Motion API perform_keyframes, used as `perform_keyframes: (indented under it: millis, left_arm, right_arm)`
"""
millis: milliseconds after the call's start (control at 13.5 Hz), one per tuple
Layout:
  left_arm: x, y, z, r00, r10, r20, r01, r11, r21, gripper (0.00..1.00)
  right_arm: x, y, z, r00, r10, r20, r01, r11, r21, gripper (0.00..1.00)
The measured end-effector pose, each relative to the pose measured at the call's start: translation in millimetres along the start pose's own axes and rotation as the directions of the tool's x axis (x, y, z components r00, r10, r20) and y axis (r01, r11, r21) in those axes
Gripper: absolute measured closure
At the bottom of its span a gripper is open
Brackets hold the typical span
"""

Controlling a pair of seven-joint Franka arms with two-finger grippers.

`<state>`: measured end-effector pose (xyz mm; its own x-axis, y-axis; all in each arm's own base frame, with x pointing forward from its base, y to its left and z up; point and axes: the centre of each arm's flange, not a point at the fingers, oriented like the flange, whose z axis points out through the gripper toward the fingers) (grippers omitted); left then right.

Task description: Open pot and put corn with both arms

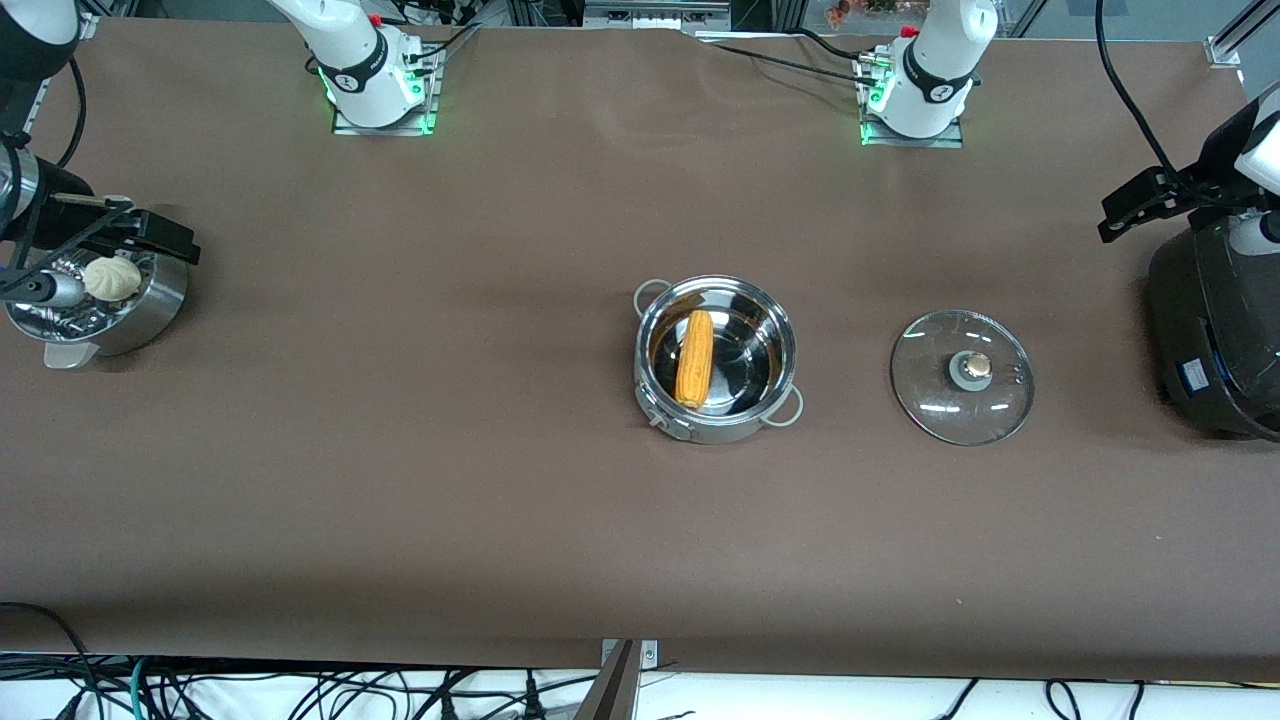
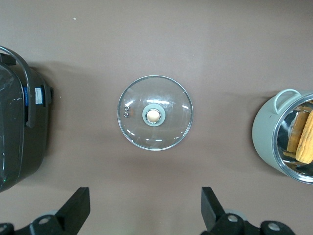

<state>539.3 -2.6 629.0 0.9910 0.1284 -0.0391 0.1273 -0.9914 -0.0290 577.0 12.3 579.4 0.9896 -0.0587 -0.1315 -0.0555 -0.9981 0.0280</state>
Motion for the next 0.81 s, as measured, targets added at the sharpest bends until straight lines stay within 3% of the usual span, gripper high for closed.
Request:
perform_keyframes:
  millis: [296, 815]
  left_arm:
    - [0.0, 0.1, 0.0, 1.0, 0.0, 0.0, 0.0, 1.0, 0.0, 0.0]
    - [-0.1, 1.1, 0.0, 1.0, 0.002, 0.0, -0.002, 1.0, 0.0, 0.0]
  right_arm:
    - [7.9, 4.0, 8.9, 0.996, -0.088, -0.005, 0.088, 0.996, -0.002, 0.0]
    - [11.1, 4.1, 11.7, 0.995, -0.095, -0.007, 0.095, 0.995, -0.007, 0.0]
